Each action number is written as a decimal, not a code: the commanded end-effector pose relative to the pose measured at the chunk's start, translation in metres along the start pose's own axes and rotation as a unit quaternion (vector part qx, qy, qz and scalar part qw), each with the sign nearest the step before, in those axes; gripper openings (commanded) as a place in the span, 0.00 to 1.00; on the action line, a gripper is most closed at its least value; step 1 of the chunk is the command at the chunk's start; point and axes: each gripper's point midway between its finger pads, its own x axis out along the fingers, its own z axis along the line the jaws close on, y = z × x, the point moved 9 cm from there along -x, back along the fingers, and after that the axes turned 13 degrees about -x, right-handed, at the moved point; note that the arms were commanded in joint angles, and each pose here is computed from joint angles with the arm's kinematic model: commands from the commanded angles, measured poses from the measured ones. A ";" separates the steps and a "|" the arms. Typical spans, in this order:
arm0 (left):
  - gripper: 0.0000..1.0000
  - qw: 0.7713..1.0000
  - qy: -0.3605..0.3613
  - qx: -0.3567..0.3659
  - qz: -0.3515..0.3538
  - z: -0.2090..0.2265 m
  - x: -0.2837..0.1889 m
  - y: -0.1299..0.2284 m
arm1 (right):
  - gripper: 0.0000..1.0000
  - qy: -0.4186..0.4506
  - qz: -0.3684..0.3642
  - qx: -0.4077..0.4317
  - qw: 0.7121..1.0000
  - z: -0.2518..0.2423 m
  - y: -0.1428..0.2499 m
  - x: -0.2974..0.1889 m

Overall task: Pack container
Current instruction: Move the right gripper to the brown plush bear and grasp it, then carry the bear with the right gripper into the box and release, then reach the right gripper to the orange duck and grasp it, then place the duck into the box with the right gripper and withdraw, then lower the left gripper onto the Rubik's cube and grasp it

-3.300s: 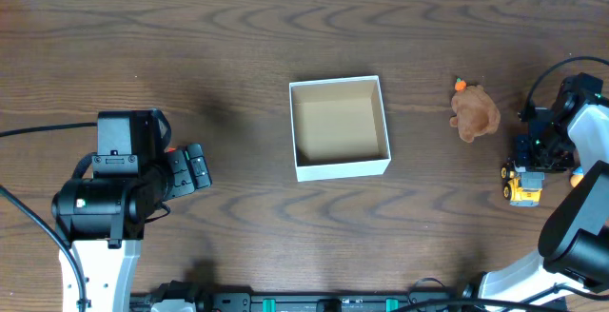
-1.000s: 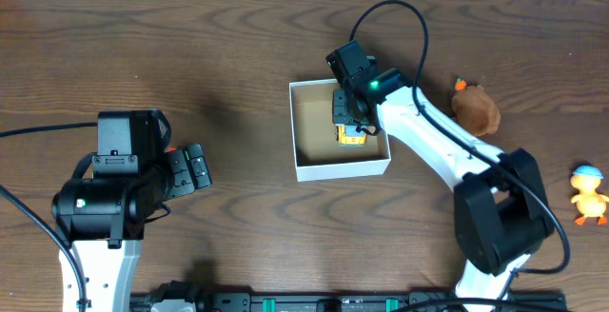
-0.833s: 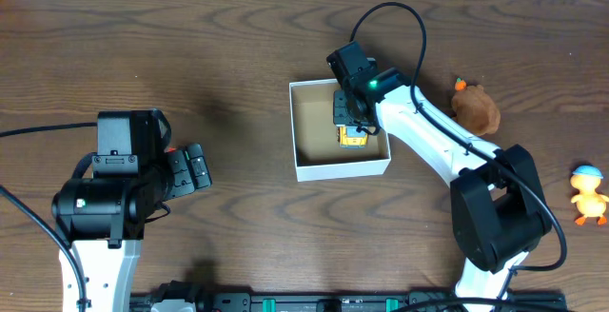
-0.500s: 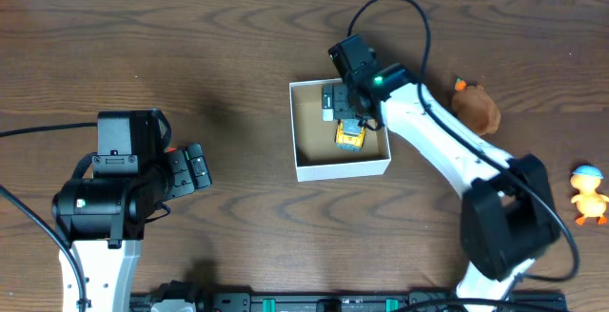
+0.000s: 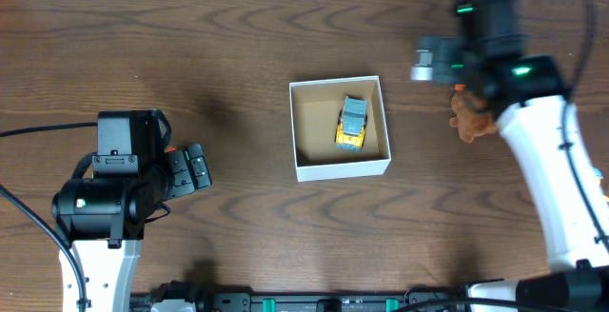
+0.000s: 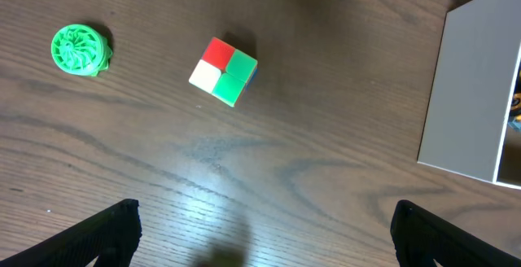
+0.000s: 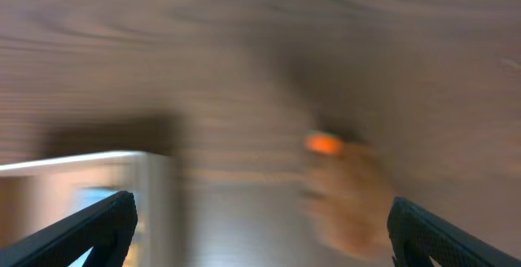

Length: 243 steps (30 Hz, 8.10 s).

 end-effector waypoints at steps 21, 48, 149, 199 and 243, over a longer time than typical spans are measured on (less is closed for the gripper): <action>0.98 1.000 0.001 -0.007 -0.008 0.000 -0.005 -0.003 | 0.82 -0.050 0.272 -0.054 0.959 -0.079 0.101 0.177; 0.98 1.000 0.001 -0.007 -0.008 0.000 -0.005 -0.003 | 0.15 -0.115 -0.007 -0.012 0.993 0.079 -0.001 -0.046; 0.98 1.000 0.001 -0.007 -0.008 0.000 -0.005 -0.003 | 0.08 0.170 0.239 0.337 0.895 -0.248 0.231 0.112; 0.98 1.000 -0.001 -0.007 -0.005 0.000 -0.004 -0.002 | 0.60 -0.146 0.063 -0.247 0.956 0.191 0.096 0.039; 0.98 0.993 -0.078 0.012 0.093 0.005 0.123 -0.061 | 0.99 -0.048 0.220 0.230 0.947 -0.090 0.135 0.048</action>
